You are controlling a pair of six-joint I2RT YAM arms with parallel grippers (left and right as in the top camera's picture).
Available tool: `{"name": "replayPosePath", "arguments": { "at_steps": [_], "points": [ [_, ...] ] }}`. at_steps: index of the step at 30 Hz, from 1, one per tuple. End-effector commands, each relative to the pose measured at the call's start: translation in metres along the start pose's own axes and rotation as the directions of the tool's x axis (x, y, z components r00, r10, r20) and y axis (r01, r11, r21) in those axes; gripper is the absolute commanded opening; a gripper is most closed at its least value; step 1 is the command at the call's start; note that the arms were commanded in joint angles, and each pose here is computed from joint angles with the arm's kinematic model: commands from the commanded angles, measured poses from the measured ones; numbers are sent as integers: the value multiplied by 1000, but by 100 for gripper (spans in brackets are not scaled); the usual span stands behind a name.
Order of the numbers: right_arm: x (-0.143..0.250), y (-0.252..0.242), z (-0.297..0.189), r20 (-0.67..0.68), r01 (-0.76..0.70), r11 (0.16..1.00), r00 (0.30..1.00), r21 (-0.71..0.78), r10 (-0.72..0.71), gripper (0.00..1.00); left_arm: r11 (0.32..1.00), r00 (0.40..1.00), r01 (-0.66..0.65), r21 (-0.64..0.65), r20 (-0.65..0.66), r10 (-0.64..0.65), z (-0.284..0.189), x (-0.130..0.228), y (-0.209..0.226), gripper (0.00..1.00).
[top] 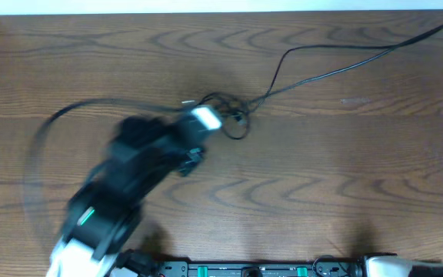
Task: Untangle cables
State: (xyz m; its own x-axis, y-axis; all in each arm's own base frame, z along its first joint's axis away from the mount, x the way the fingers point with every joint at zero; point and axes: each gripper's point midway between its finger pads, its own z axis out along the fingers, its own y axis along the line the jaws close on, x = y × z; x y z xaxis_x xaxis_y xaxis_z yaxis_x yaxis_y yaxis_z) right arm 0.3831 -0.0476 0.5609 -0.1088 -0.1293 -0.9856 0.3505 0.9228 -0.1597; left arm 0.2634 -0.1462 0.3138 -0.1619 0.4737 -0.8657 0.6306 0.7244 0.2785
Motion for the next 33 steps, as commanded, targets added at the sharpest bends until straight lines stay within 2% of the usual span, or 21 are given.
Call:
{"name": "replayPosePath", "arguments": {
  "at_steps": [1, 2, 3, 4, 6, 9, 12, 14, 16, 19, 20, 25, 29, 33],
  "points": [
    [27, -22, 26, -86, -35, 993, 995, 110, 44, 11, 985, 991, 33, -172, 130, -11, -60, -17, 31, 7],
    [37, -25, 33, -115, -53, 991, 991, 126, 67, 22, 976, 987, 44, -212, 162, -9, -76, -19, 36, 8],
    [50, -28, 40, -150, -75, 987, 984, 145, 97, 47, 967, 981, 49, -250, 192, -1, -92, -22, 39, 7],
    [58, -29, 44, -172, -88, 984, 978, 156, 115, 61, 962, 979, 52, -269, 206, 4, -100, -23, 40, 8],
    [78, -30, 52, -229, -123, 976, 959, 182, 164, 99, 949, 972, 59, -309, 235, 16, -117, -24, 42, 7],
    [109, -11, 64, -335, -151, 981, 924, 119, 183, 99, 940, 968, 64, -336, 249, 23, -127, -24, 44, 8],
    [137, 34, 69, -459, -209, 974, 876, -85, 148, 99, 940, 970, 66, -335, 241, 18, -125, -22, 44, 7],
    [152, 67, 65, -536, -278, 933, 836, -230, 117, 99, 941, 972, 67, -333, 235, 15, -123, -22, 45, 7],
    [163, 104, 53, -586, -333, 849, 809, -411, 33, 99, 941, 973, 75, -329, 231, 4, -120, -21, 46, 7],
    [177, 156, 21, -609, -406, 638, 783, -654, -127, 99, 934, 975, 93, -345, 222, -15, -119, -19, 50, 7],
    [183, 167, 11, -614, -425, 580, 771, -695, -170, 99, 927, 976, 102, -361, 218, -22, -119, -18, 54, 7],
    [215, 206, -32, -566, -412, 412, 725, -813, -393, 99, 886, 974, 122, -447, 225, -20, -126, -20, 71, 8],
    [230, 235, -71, -428, -340, 259, 717, -904, -550, 99, 836, 960, 152, -527, 281, 2, -139, -34, 88, 7],
    [239, 260, -109, -255, -239, 117, 703, -964, -663, 99, 724, 955, 216, -655, 297, -17, -156, -34, 115, 7]
  ]
}}
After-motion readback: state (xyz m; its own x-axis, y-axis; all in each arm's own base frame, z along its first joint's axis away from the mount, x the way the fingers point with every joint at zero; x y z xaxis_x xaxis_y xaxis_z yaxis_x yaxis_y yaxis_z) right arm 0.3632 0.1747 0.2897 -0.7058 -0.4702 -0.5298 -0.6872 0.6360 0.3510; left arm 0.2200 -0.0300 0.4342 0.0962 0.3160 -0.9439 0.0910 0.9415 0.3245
